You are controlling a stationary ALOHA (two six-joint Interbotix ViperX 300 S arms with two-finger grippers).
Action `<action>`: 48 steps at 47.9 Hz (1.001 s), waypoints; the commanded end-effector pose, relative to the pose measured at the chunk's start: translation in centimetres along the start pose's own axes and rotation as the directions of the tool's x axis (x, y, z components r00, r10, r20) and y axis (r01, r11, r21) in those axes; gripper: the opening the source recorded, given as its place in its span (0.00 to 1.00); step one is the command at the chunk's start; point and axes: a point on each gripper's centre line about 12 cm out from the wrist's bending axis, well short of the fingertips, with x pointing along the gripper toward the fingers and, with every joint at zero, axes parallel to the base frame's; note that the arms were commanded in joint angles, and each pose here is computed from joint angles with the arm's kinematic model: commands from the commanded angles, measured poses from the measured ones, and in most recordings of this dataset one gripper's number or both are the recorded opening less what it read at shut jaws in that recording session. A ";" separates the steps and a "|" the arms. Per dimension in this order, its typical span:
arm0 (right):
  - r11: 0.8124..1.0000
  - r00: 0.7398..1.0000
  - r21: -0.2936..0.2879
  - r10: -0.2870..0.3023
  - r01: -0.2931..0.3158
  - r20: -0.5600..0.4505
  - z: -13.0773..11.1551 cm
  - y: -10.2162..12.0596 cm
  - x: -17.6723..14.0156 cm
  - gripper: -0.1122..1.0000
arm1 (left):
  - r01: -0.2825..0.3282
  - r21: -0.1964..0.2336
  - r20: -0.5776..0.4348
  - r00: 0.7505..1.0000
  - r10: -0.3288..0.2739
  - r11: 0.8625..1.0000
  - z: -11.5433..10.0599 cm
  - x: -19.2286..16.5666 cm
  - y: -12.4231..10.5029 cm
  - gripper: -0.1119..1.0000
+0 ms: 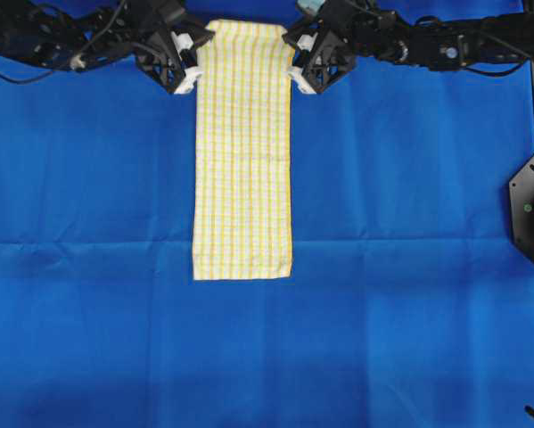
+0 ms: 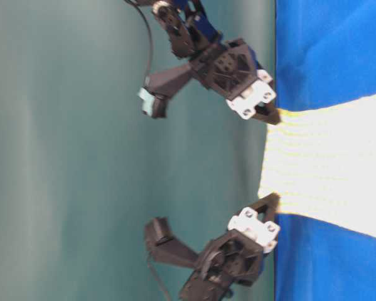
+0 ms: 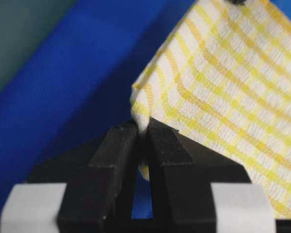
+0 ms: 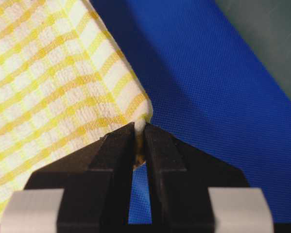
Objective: Fold the yellow towel.
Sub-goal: 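Pinch the two far corners of the vertical strip, then fold the far end down onto the near half of the strip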
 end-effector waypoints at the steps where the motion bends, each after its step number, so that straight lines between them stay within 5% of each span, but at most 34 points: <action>1: 1.000 0.998 0.002 0.014 -0.014 0.057 1.6 0.5 -1.7 0.17 | 0.005 0.001 0.062 0.998 -0.005 1.000 2.2 -1.5 -0.3 0.13; 14: 0.995 0.992 -0.037 0.100 -0.098 0.078 1.1 4.0 -5.1 0.17 | 0.095 0.043 0.068 0.993 -0.098 0.995 1.9 -3.9 -4.3 0.13; 22: 0.984 0.984 -0.064 0.170 -0.166 0.053 -1.0 7.0 -6.9 0.17 | 0.198 0.093 0.054 0.978 -0.204 0.976 0.8 -6.0 -8.6 0.13; 34: 0.951 0.956 -0.109 0.292 -0.291 -0.003 -5.0 12.4 -9.6 0.17 | 0.348 0.116 0.001 0.937 -0.350 0.930 -1.7 -8.6 -14.3 0.13; 48: 0.906 0.916 -0.136 0.396 -0.401 -0.067 -8.3 17.0 -12.3 0.17 | 0.496 0.128 -0.047 0.868 -0.494 0.859 -3.6 -11.4 -20.2 0.13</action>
